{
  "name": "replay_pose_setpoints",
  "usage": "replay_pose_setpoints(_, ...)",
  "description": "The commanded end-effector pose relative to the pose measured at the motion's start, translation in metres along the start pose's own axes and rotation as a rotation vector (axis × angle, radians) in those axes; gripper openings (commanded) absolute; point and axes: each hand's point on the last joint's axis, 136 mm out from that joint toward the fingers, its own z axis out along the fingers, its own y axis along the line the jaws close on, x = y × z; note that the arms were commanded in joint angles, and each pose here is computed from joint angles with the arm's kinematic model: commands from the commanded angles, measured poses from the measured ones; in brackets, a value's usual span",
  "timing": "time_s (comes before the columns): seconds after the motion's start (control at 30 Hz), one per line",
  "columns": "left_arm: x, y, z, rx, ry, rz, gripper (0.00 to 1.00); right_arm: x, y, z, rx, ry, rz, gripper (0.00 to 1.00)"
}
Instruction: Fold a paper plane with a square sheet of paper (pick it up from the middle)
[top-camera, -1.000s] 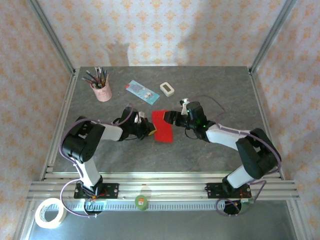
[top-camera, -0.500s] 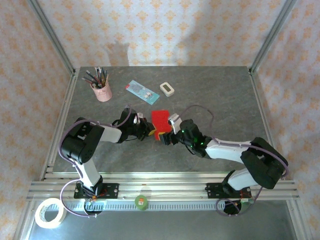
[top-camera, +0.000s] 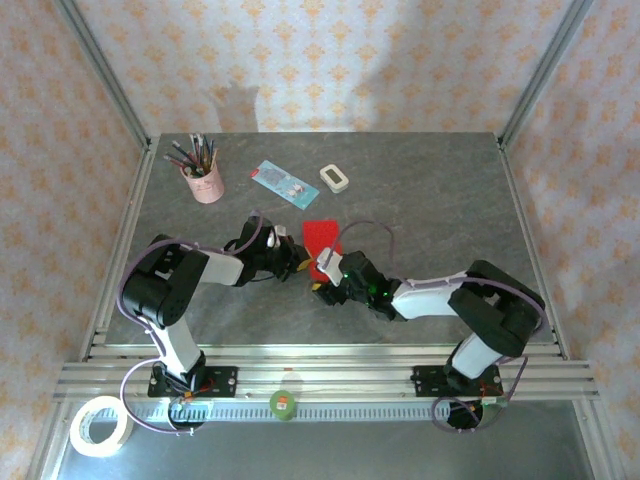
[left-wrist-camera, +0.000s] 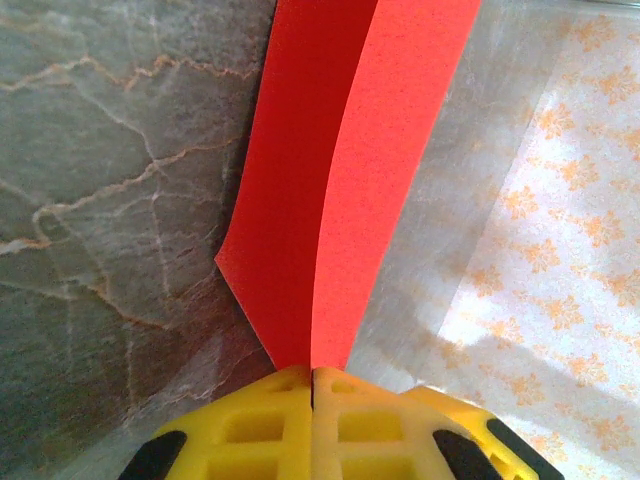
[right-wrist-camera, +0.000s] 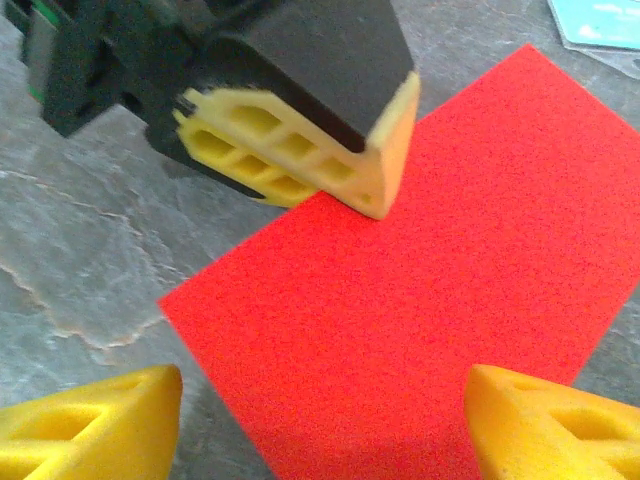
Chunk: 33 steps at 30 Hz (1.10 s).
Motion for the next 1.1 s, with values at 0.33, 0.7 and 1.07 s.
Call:
replay_pose_setpoints(0.33, -0.004, -0.011, -0.005, 0.025, -0.024, 0.018, 0.00, -0.029, -0.011, -0.006, 0.064, -0.099, -0.024, 0.40)
replay_pose_setpoints(0.7, -0.003, -0.012, -0.010, 0.026, -0.039, 0.025, 0.04, -0.027, 0.007, 0.000, -0.042, -0.092, 0.012, 0.17)
replay_pose_setpoints(1.07, -0.042, -0.024, -0.057, -0.079, -0.248, 0.177, 0.36, -0.019, 0.023, -0.015, -0.181, -0.101, 0.160, 0.05)
